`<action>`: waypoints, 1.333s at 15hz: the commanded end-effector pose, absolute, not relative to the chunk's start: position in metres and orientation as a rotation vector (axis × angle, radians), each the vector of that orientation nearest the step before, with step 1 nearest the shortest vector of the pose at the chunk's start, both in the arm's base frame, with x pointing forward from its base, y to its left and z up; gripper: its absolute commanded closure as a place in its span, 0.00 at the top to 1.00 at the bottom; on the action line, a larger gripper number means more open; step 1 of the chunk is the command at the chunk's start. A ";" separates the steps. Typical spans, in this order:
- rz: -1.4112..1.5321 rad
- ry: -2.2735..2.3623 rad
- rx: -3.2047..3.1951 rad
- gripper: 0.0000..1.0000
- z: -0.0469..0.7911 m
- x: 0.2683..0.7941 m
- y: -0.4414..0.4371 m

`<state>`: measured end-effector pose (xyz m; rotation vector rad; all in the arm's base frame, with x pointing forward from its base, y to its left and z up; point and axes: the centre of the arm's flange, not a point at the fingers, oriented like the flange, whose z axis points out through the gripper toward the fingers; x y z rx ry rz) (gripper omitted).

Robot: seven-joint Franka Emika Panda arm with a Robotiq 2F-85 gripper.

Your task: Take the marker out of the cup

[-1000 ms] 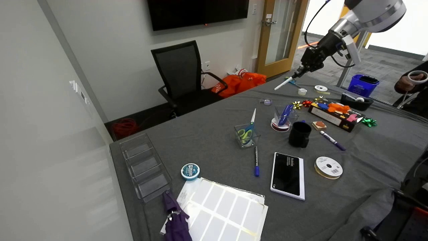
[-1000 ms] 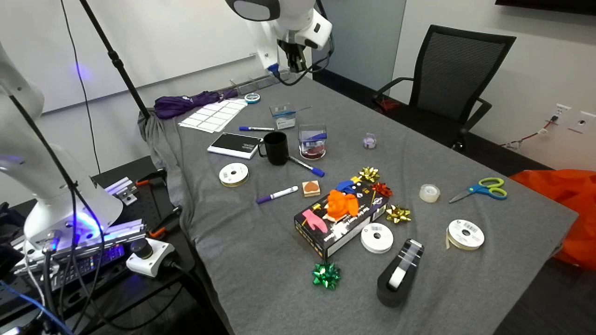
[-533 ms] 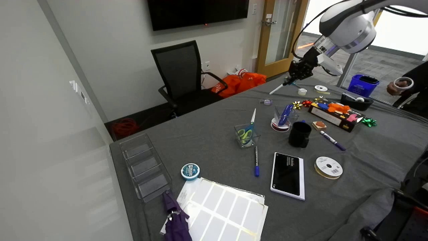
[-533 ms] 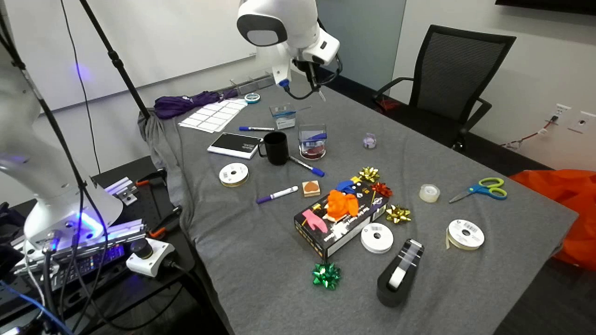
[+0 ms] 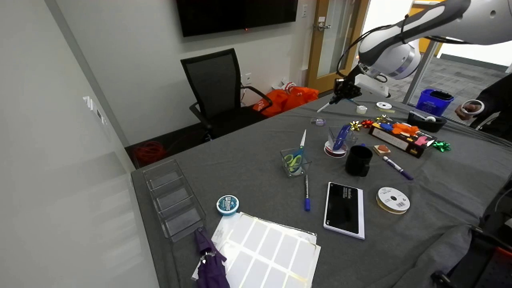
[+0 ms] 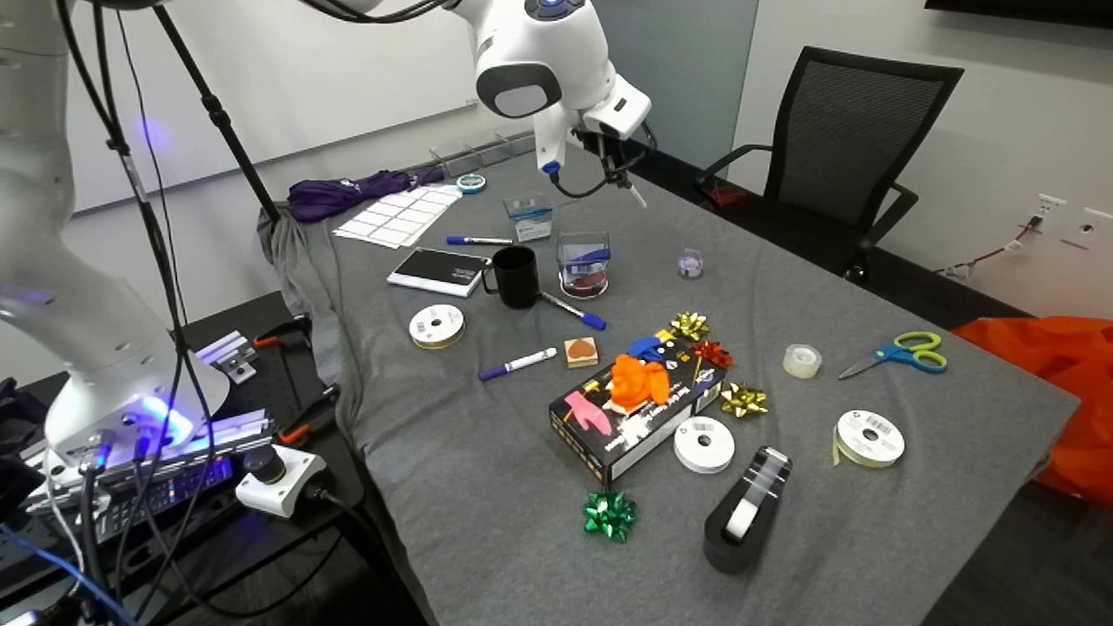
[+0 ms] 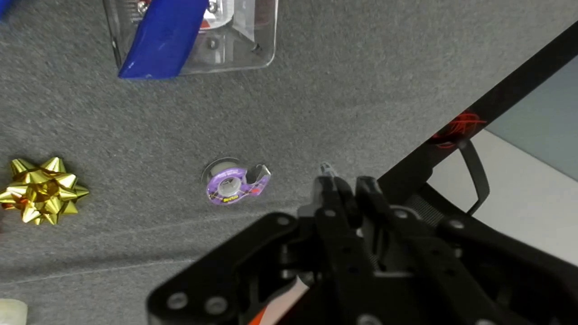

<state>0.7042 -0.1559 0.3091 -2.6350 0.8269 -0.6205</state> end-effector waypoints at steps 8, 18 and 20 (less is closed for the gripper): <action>-0.685 0.984 -2.662 0.69 0.282 0.736 -0.160; -0.368 0.849 -2.778 1.00 0.331 0.702 -0.171; -0.275 0.817 -2.825 1.00 0.345 0.689 -0.176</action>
